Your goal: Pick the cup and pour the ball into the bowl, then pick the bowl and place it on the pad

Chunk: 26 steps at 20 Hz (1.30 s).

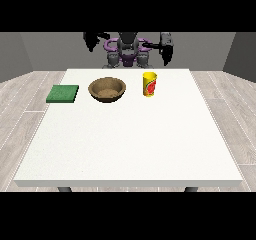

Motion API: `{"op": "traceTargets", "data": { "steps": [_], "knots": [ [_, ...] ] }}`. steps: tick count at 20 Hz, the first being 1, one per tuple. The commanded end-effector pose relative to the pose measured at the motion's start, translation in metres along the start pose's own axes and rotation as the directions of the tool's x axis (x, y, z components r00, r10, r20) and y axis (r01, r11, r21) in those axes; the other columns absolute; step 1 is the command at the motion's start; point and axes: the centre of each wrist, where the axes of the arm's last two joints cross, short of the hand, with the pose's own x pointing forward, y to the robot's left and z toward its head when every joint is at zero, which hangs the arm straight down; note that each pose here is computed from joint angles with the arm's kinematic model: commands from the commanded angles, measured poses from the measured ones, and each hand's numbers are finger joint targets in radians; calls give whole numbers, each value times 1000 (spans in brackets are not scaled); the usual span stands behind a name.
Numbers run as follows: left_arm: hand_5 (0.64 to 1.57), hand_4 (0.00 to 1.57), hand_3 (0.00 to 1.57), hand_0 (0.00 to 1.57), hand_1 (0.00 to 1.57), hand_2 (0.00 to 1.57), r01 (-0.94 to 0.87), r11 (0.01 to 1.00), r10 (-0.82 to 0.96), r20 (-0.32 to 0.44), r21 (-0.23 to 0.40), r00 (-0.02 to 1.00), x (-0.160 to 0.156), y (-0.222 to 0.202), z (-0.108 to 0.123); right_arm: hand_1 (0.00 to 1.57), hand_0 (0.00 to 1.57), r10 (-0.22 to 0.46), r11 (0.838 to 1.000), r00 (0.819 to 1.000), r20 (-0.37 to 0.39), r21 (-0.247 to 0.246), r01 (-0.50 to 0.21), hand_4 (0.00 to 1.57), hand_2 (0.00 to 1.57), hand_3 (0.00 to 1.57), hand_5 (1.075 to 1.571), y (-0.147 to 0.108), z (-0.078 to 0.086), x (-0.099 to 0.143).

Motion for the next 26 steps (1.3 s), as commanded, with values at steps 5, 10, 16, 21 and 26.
{"op": "traceTargets", "data": {
  "steps": [5,10,16,21,26],
  "knots": [
    [1534,0,0,0,0,0,43,999,-43,7,-14,999,-37,-9,22,0,0,61,996,998,10,-60,-60,662,370,585,1566,-49,-27,-22],
    [1535,0,0,0,0,0,64,997,-62,-49,40,997,-76,18,26,0,0,95,995,995,-24,-32,-95,652,431,613,1565,-31,-29,-11],
    [1535,0,0,0,0,0,80,996,-78,-39,50,996,-94,27,28,0,0,94,995,995,-18,-36,-95,646,413,615,1564,-60,-38,-17],
    [1528,0,0,0,0,0,112,991,-109,-52,74,993,-107,25,27,0,0,97,995,995,-32,-12,-98,641,351,569,1566,-63,-30,-29],
    [1530,0,0,0,0,0,105,986,-107,8,129,994,-101,43,0,0,0,76,997,997,27,30,-77,633,386,543,1568,-72,-46,2]
  ]
}}
